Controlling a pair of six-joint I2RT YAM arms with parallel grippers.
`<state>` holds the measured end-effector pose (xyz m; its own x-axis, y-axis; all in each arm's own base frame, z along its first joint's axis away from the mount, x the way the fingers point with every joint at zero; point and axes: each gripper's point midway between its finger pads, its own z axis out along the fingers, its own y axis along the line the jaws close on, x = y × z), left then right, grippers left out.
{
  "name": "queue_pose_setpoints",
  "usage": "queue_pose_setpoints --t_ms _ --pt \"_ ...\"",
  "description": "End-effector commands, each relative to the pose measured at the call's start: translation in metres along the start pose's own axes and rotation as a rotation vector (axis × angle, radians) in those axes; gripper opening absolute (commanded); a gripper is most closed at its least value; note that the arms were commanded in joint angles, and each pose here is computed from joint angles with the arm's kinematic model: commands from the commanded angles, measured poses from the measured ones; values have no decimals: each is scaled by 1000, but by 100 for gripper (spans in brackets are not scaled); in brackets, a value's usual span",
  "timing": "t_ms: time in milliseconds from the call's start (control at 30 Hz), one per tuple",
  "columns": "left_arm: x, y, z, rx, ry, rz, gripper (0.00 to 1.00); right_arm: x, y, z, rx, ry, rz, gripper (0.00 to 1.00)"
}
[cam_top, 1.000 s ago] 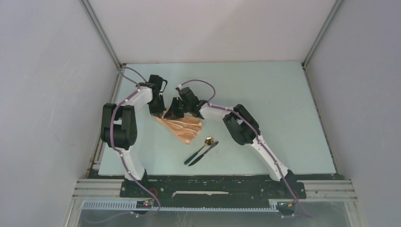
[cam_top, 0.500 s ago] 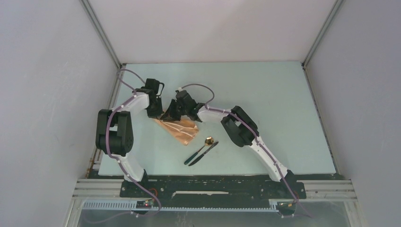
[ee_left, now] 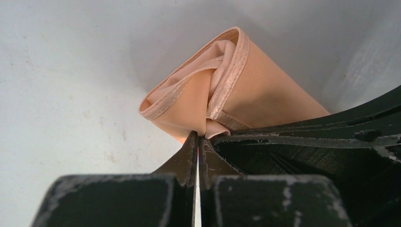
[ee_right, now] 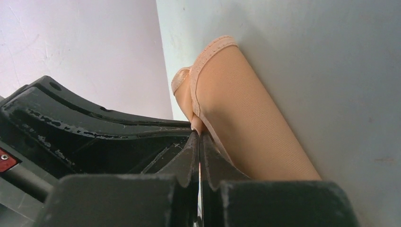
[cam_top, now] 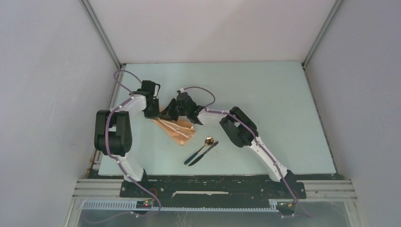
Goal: Fold the napkin into a case and place the utensils inside
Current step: Grasp the top corner of the smaller rectangle folded napkin from the folded napkin.
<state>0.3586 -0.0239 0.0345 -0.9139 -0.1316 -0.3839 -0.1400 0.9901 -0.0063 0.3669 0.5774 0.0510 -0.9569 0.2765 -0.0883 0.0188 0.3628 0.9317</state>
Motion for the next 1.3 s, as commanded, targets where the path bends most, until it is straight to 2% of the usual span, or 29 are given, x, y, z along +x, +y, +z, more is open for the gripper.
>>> queue_pose_setpoints --t_ms 0,267,467,767,933,1067,1100,1267 --pt "-20 -6 -12 41 -95 29 0 28 19 13 -94 52 18 0" --pt "-20 -9 -18 58 -95 19 0 27 -4 26 -64 52 -47 0" --pt "-16 -29 -22 163 -54 -5 0 27 -9 35 -62 42 -199 3" --pt "-30 -33 -17 193 -50 -45 0 43 -15 31 -66 100 -134 5" --pt "-32 -30 -12 173 -22 -91 1 50 -6 27 -94 115 -134 11" --pt "-37 -10 -30 101 -81 -134 27 41 -11 23 -101 101 -107 15" --pt "-39 -4 -35 97 -99 -159 31 40 -11 22 -103 102 -108 15" --pt "-45 16 -58 146 -172 -309 40 35 -10 18 -100 100 -107 18"
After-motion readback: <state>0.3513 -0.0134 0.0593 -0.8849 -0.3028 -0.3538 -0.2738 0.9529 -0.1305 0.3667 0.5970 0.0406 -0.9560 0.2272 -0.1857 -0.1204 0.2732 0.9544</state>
